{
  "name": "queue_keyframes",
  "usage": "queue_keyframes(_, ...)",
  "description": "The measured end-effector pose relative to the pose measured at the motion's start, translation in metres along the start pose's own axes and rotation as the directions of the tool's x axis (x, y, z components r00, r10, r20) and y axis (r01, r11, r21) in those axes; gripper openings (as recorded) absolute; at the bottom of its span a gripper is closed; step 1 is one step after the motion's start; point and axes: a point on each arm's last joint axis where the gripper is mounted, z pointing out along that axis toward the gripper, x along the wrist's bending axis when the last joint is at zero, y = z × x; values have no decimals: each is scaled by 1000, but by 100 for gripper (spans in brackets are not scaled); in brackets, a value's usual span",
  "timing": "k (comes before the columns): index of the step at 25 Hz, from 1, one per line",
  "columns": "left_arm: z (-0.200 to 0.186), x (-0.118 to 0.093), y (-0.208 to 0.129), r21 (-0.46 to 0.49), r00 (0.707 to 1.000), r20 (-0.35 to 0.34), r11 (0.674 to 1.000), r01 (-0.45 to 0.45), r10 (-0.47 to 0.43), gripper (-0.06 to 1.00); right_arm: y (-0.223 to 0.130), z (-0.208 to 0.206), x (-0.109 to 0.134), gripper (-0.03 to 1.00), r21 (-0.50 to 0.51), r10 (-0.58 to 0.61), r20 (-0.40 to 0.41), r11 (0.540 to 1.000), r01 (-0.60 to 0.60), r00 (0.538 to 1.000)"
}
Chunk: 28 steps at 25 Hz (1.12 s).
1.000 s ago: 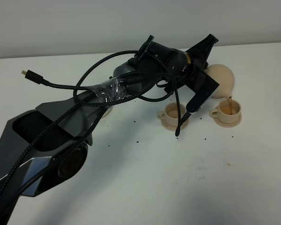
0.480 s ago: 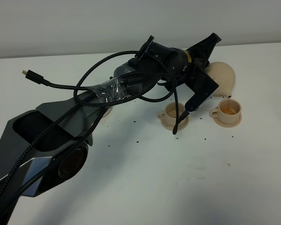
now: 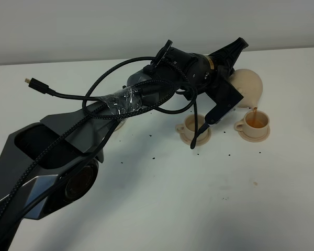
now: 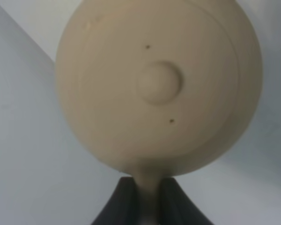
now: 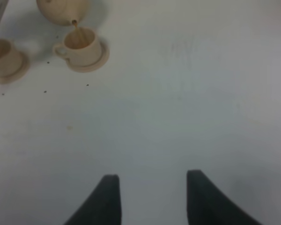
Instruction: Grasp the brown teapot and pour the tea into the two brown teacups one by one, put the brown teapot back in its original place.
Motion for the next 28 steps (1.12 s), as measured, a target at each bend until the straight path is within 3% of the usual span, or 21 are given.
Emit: queue_keyframes(28,0,5,2,13,998,-35,999,-46,46,13,0,0,0,34,0,0,0,1000,0,1000)
